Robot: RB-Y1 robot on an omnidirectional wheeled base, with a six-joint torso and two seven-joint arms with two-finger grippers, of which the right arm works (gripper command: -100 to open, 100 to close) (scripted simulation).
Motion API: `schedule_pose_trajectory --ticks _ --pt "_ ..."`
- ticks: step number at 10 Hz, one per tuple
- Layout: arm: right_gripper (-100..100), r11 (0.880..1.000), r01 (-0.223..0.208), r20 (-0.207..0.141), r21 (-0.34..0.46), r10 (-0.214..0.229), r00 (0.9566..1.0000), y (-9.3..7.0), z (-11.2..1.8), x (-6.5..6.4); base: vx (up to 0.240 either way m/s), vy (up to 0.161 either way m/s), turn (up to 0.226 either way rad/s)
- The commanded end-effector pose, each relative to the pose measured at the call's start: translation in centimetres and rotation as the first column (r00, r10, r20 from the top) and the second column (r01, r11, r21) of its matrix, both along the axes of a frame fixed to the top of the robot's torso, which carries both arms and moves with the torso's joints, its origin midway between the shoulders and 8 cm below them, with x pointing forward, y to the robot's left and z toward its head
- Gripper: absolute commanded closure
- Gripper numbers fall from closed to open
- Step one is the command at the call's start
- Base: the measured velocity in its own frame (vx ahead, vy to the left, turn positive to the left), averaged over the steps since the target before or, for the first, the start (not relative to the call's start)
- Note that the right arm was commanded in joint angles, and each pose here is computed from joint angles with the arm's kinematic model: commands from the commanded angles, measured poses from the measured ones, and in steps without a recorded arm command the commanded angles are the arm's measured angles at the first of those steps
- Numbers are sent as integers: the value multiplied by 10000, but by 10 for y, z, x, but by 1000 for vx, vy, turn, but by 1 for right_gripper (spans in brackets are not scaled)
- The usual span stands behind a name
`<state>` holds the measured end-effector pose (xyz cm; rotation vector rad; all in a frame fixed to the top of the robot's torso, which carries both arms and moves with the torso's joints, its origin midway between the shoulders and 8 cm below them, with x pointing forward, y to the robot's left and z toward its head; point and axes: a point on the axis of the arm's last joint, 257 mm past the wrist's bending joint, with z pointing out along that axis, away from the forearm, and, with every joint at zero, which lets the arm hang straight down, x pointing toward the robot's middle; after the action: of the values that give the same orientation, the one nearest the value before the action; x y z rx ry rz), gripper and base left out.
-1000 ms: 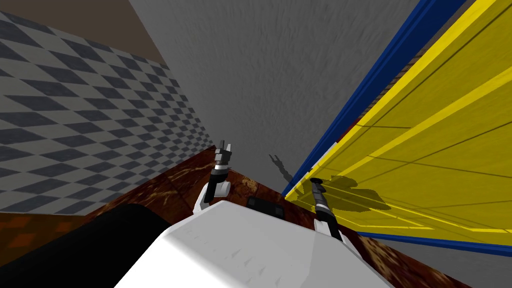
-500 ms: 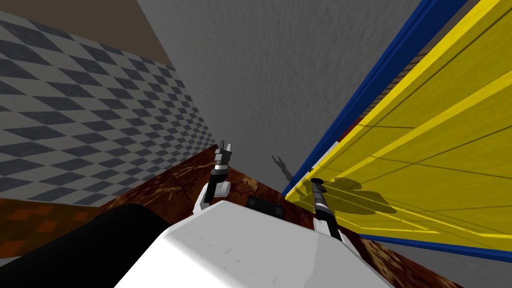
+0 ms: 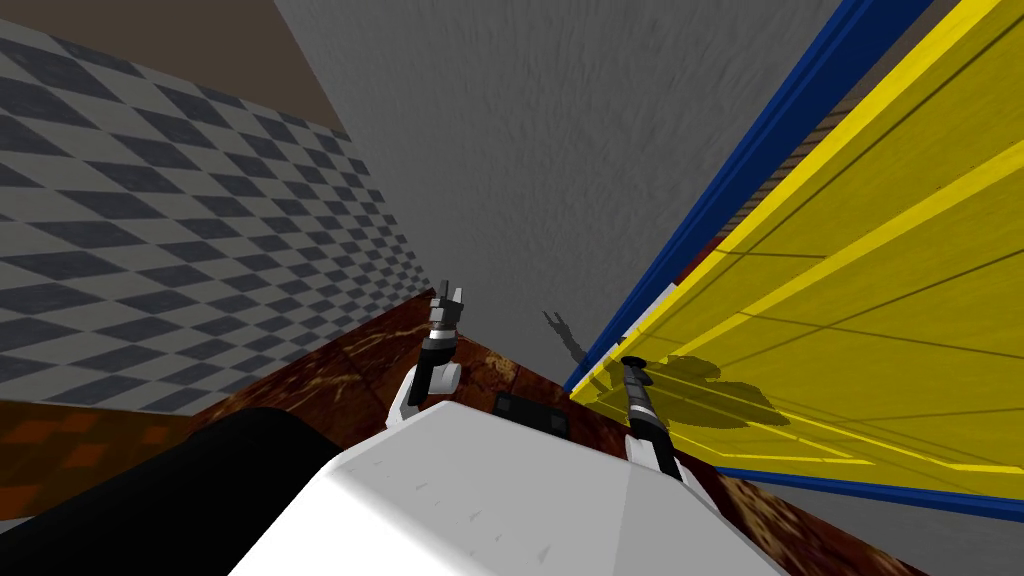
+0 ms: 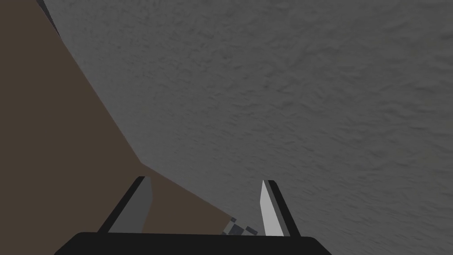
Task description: Pull the door open
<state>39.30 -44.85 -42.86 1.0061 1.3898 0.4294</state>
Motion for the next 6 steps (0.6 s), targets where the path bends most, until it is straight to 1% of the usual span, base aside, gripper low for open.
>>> schedule_pose_trajectory --ticks 1,2,4,6 --pt "100 9993 351 17 -151 -351 9994 -29 5 -8 8 11 20" --pt "100 9992 39 145 393 -45 9999 -2 2 -1 -12 20 114" --pt "100 9963 85 348 852 -115 9993 -2 3 0 -61 -10 76" --pt "100 9906 123 570 1363 -202 9982 -1 5 1 -53 -20 55"
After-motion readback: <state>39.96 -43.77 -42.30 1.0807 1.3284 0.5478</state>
